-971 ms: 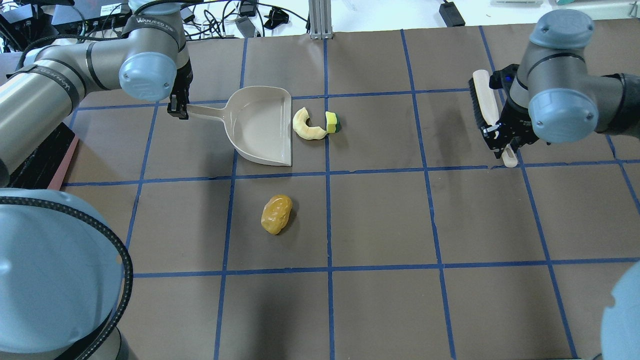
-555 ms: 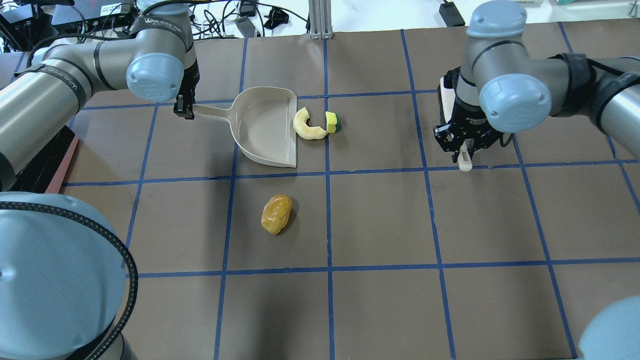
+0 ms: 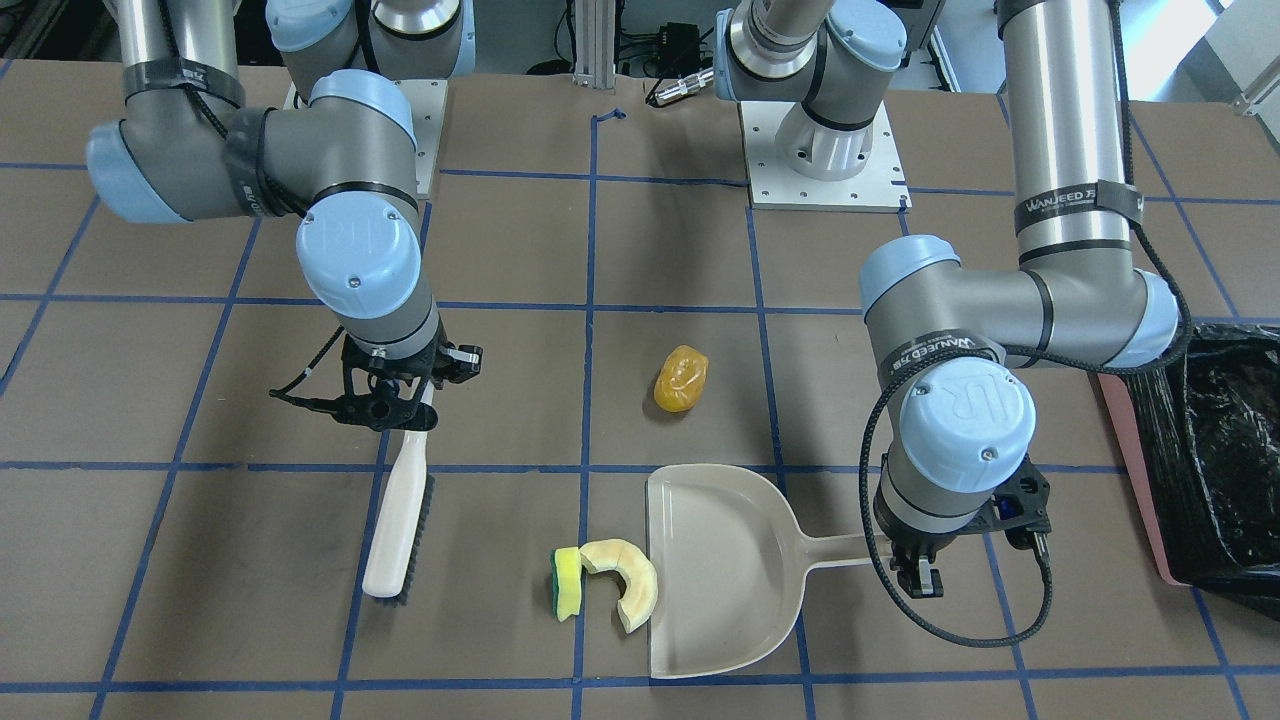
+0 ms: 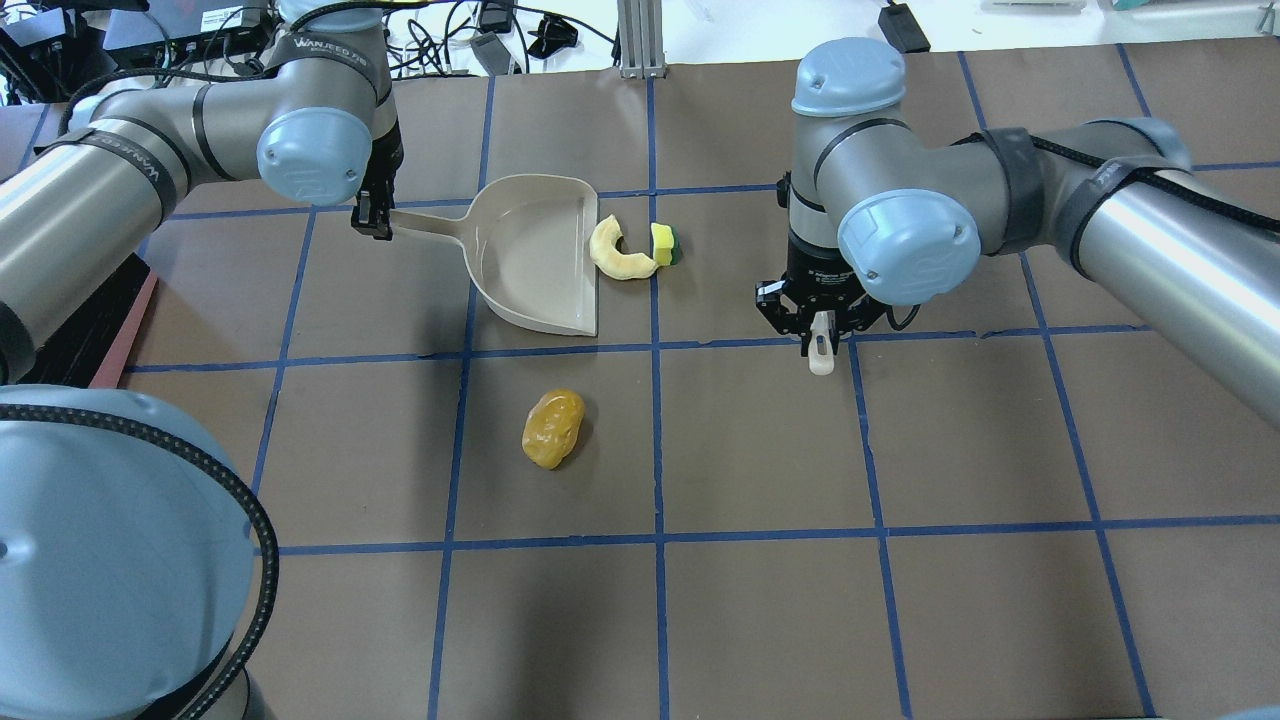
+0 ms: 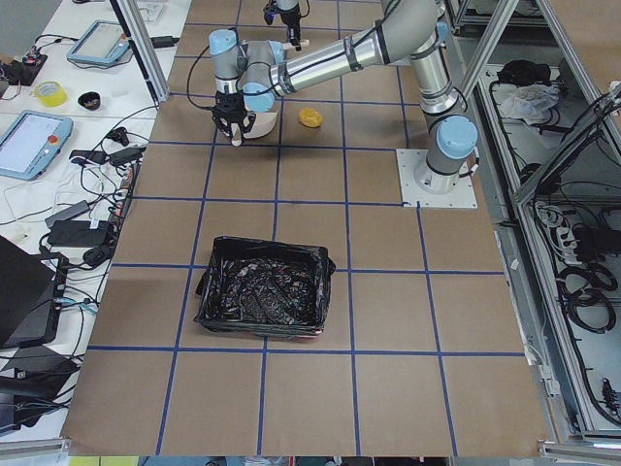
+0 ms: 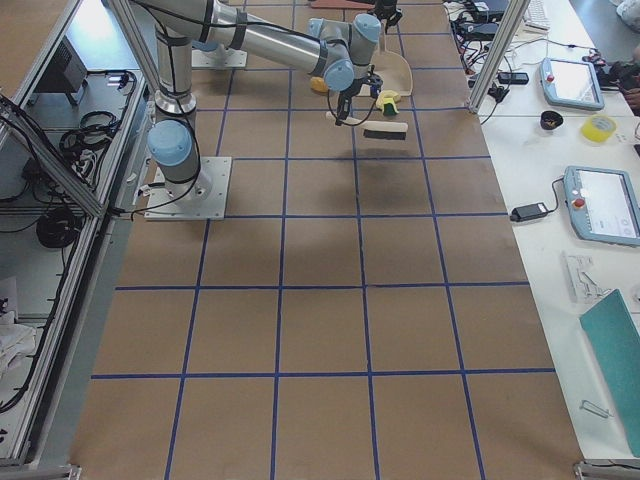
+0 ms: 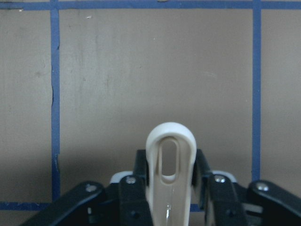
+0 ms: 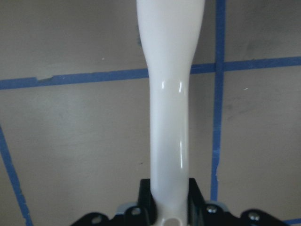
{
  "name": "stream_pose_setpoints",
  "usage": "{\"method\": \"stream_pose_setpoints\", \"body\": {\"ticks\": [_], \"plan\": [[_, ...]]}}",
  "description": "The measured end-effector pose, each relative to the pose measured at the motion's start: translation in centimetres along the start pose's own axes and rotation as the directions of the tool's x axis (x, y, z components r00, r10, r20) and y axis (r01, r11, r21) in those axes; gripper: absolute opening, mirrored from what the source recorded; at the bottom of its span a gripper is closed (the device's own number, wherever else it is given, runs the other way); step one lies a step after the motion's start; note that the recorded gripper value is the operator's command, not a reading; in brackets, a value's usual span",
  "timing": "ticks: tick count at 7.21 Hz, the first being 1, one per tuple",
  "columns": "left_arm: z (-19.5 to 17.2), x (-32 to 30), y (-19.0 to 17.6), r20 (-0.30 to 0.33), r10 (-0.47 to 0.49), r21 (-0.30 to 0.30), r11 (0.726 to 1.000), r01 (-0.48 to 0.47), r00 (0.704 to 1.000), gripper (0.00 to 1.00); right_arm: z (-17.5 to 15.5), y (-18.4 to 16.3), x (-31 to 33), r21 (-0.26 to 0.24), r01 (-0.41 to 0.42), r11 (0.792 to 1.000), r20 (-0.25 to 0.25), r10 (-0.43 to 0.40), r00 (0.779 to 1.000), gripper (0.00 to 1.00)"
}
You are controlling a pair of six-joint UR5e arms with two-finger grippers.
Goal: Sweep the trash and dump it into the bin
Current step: 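Sweep the sponge and cream object into the dustpan with the right-held brush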
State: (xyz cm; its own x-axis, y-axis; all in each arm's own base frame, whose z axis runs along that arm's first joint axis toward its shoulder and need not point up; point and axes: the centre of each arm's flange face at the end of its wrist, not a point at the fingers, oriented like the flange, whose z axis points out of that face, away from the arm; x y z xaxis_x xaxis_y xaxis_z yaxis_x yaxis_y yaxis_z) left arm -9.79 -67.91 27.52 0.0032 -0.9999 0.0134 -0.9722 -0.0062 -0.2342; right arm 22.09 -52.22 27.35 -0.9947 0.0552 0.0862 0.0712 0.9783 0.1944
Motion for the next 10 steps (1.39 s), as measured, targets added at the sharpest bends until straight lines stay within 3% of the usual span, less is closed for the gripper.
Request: {"method": "stream_pose_setpoints", "body": {"ticks": [3,8,10], "plan": [[-0.2,-0.1,0.8,-0.002,0.000,-0.001,1.000,0.000,1.000,0.00,1.8,1.5,-6.4,0.015,0.017,1.000,0.029,-0.017,0.999,0.04],[-0.4,-0.1,2.5,-0.019,0.003,-0.040,0.999,-0.003,1.000,0.00,3.9,-1.9,-12.4,0.067,-0.012,0.998,0.089,0.006,0.996,0.04],[-0.1,0.0,3.0,-0.027,0.007,-0.052,0.999,-0.009,1.000,0.00,4.5,-1.6,-15.3,0.046,-0.028,0.999,0.148,0.021,0.989,0.04]]}}
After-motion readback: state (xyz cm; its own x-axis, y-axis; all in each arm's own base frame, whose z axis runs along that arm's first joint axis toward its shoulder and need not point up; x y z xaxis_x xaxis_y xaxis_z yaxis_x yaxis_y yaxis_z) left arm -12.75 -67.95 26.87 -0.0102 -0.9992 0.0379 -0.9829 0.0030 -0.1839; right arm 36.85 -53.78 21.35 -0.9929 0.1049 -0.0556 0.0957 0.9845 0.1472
